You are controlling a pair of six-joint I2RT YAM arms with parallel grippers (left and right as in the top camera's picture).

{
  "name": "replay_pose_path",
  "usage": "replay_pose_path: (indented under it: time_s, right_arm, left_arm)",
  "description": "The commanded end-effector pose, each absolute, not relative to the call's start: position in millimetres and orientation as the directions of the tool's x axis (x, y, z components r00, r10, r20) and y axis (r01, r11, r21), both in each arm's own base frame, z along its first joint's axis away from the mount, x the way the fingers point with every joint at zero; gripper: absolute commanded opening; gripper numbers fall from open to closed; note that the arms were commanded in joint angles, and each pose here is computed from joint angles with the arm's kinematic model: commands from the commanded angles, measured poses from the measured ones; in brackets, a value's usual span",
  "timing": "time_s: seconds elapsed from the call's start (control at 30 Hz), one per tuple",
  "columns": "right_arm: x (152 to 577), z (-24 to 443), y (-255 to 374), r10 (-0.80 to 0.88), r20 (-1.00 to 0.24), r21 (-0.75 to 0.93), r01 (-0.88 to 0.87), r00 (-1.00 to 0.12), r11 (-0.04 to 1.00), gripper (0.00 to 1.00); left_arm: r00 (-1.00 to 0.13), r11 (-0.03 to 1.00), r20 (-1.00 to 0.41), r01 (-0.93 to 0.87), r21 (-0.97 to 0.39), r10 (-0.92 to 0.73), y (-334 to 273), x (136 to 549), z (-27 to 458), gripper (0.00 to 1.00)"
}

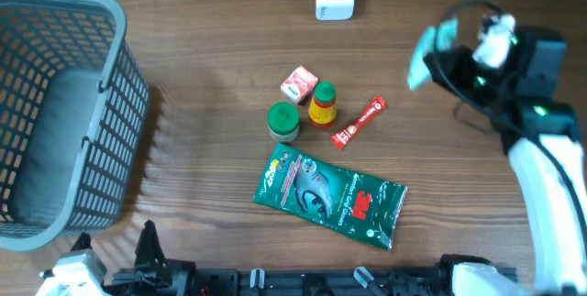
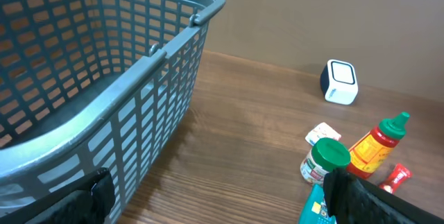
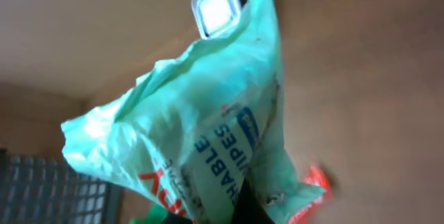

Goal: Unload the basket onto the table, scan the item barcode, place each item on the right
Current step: 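Carry the wipes pack with the right gripper to the scanner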

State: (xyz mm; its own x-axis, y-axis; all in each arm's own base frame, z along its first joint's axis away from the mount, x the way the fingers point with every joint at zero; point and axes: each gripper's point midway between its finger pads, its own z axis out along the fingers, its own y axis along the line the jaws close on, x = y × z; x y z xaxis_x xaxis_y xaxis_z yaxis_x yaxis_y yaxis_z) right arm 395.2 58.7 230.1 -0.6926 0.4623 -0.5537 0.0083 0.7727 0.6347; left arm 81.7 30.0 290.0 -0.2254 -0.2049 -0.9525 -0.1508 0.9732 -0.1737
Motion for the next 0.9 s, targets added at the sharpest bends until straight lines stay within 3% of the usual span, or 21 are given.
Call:
replay_pose_path:
  time_s: [0.0,0.13,0.43,0.63,0.87]
  right_arm:
    - [427.3,208.6,96.0,0.353,-0.606,0.611,-0.132,-0.713,0.781,0.05]
    - [468.5,190.1,119.7,0.345,-0.637,0.603,-0.166,-0.69,0.78,0.05]
    - [557.0,191.1,151.0,0.29,-0.786,0.432,-0.149,-0.546,0.889,0.05]
    - [614.7,169.5,176.6,0.286,-0.805,0.425,-0.169,-0.519,0.889,0.05]
    - [643.4,160.3,183.5,0.296,-0.84,0.391,-0.128,-0.455,0.911,0.05]
  left_arm:
    - [-0.217,0.973,-0.957,-0.164,-0.161,-0.195,32.7,80.3,291.4,1.0]
    - [-0.217,0.973,-0.957,-0.164,-0.161,-0.195,32.7,80.3,291.4,1.0]
    - [-0.217,0.973,-0.957,-0.164,-0.161,-0.195,32.7,80.3,291.4,1.0]
    - [-0.217,0.973,-0.957,-0.164,-0.161,-0.195,32.7,80.3,291.4,1.0]
    - [-0.217,0.973,-0.957,-0.164,-0.161,-0.195,32.7,80.3,291.4,1.0]
